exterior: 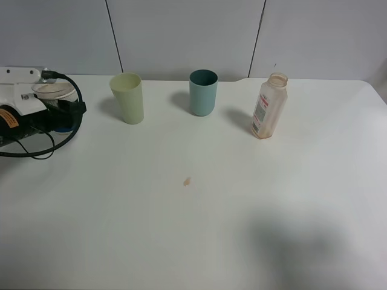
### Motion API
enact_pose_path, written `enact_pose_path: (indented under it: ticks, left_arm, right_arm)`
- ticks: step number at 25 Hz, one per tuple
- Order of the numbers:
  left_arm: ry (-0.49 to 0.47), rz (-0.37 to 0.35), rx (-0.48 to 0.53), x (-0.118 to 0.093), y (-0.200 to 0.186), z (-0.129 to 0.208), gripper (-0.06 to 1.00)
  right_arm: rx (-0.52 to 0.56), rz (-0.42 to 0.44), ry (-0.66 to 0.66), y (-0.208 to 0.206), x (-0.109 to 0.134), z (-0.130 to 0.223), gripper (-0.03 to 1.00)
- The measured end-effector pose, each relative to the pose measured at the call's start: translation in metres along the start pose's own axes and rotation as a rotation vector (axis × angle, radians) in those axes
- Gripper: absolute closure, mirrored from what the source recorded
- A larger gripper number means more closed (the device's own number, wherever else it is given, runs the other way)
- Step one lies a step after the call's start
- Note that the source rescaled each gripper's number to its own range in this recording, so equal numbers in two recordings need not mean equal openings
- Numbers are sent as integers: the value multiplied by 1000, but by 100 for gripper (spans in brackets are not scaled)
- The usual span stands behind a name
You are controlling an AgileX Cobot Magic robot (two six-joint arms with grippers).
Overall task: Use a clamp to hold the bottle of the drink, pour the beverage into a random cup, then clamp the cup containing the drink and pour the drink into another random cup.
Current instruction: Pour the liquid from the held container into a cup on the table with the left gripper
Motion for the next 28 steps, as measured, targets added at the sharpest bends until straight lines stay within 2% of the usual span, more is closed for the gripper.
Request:
enact_pose_path:
  ticks: [7,13,18,22,28]
  left_arm:
    - [84,-22,64,11,11,-18,90]
    - [158,-48,76,19,12,-43,90]
    - [192,-54,135,15,17,-45,90]
    - [211,-54,142,12,22,-52,90]
    - [246,-79,181,19,25,-58,90]
  right_arm:
    - [0,0,0,0,0,0,-3]
    - [0,0,0,0,0,0,-3]
    - [0,0,0,0,0,0,-3]
    - [0,0,0,0,0,0,-3]
    - [0,0,0,0,0,0,-3]
Point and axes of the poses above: a point on each arm's last joint axis where the gripper is mounted, y pointing out along that axis toward the gripper, x along the wrist's bending axis when the last joint is at zero, z = x × y, the point moved 10 cm from there along y, pointing out along that axis toward the gripper, and after that the axes turned 6 degrees about y, right-handed, at the moved point
